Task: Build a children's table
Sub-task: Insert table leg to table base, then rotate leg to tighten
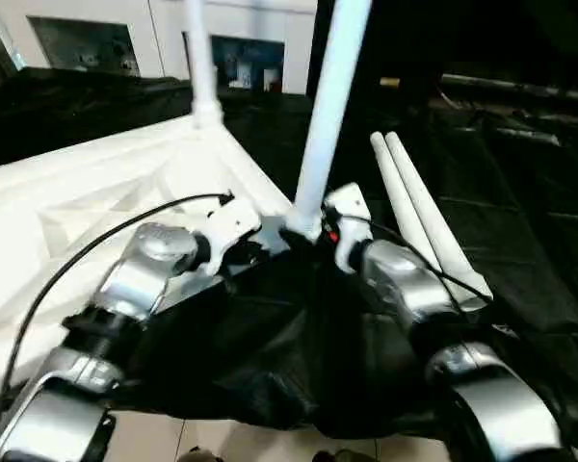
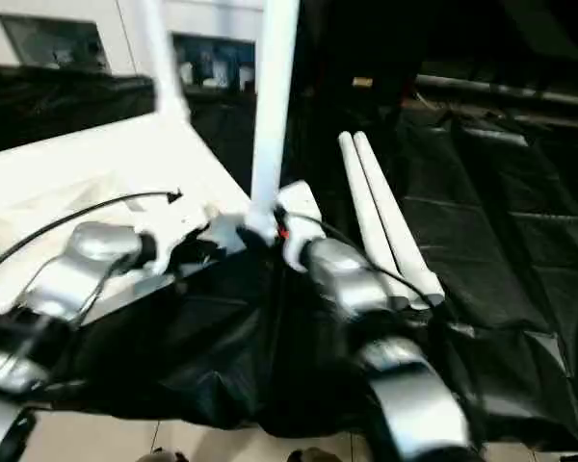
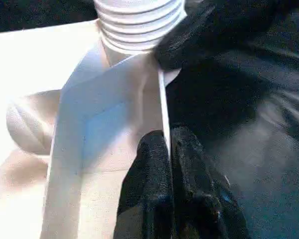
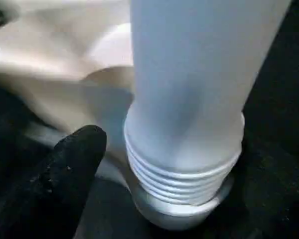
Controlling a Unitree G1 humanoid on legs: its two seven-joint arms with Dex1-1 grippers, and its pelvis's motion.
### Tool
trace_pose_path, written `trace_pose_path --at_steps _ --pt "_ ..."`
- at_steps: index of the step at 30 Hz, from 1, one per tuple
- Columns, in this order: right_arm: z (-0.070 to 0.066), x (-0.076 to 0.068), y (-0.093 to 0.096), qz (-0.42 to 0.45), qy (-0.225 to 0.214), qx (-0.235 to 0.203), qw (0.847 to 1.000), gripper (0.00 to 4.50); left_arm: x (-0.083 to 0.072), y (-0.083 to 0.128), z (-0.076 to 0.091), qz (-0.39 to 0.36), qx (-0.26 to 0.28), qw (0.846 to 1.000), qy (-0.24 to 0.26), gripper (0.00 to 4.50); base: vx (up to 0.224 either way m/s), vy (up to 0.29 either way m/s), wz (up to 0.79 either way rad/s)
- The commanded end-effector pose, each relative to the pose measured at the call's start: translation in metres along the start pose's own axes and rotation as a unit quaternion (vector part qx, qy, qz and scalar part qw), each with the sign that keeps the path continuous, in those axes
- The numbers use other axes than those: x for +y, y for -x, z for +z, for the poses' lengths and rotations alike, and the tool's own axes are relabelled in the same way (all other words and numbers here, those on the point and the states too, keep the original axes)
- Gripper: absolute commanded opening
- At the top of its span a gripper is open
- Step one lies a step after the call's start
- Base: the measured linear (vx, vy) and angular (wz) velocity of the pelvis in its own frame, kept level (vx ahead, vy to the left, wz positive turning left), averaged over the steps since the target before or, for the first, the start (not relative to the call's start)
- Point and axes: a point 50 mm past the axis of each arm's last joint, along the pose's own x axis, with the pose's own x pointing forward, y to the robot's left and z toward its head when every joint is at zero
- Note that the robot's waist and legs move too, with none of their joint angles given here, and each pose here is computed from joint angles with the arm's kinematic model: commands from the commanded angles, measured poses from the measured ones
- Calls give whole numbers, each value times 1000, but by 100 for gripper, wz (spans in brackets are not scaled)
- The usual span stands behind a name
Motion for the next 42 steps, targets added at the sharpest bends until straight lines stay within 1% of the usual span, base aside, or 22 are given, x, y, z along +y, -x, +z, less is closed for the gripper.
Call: trace_pose_path --at_steps 1,2,3,4,5,9,13,16,18,19,21,25,27,29,30,34,37,38,40,42 --pt "9 5 5 51 25 -6 998 419 -18 -9 0 -74 -7 997 -22 0 0 0 0" --pt "9 5 6 54 27 -6 998 419 -18 -9 -1 -76 -8 997 -23 0 0 0 0" --pt "11 4 15 77 39 -8 996 419 -19 -7 -3 -88 -6 996 -26 0 0 0 0" --pt "11 4 15 77 39 -8 996 419 -19 -7 -3 -88 -6 996 -26 0 0 0 0" --pt "11 4 21 95 49 -7 994 419 -22 -5 -5 -104 -8 994 -30 0 0 0 0" --pt "11 5 29 124 62 9 990 419 -24 0 -8 -125 -10 991 -37 0 0 0 0" --pt "10 7 32 144 64 18 987 419 -26 3 -8 -139 -16 989 -39 0 0 0 0" --pt "7 8 32 153 82 35 984 419 -24 3 -8 -136 -16 990 -42 0 0 0 0" --pt "5 9 32 155 82 37 984 419 -24 2 -8 -135 -17 990 -43 0 0 0 0" --pt "5 9 31 155 81 37 984 405 -24 2 -8 -136 -17 990 -44 0 0 0 0" --pt "6 10 31 154 72 30 985 405 -24 2 -7 -136 -18 990 -44 0 0 0 0" --pt "7 11 29 155 70 26 985 358 -24 2 -8 -136 -17 990 -43 0 0 0 0" --pt "6 12 29 157 70 27 985 350 -24 2 -9 -136 -16 990 -43 0 0 0 0" --pt "5 14 28 159 66 26 985 326 -24 3 -9 -135 -16 990 -42 0 0 0 0" --pt "4 14 28 159 65 26 985 326 -24 3 -9 -135 -16 990 -42 0 0 0 0" --pt "0 17 27 157 52 25 986 288 -24 3 -11 -130 -14 991 -39 0 0 0 0" --pt "-3 17 26 151 47 24 987 281 -23 3 -12 -123 -11 992 -35 0 0 0 0" --pt "-7 17 24 129 28 24 991 279 -20 2 -13 -101 -9 995 -23 0 0 0 0" --pt "-8 16 23 120 21 25 992 277 -18 1 -13 -92 -9 996 -18 0 0 0 0" --pt "-20 14 15 44 -9 43 998 276 -6 -6 -13 -23 -1 1000 9 0 0 0 0"
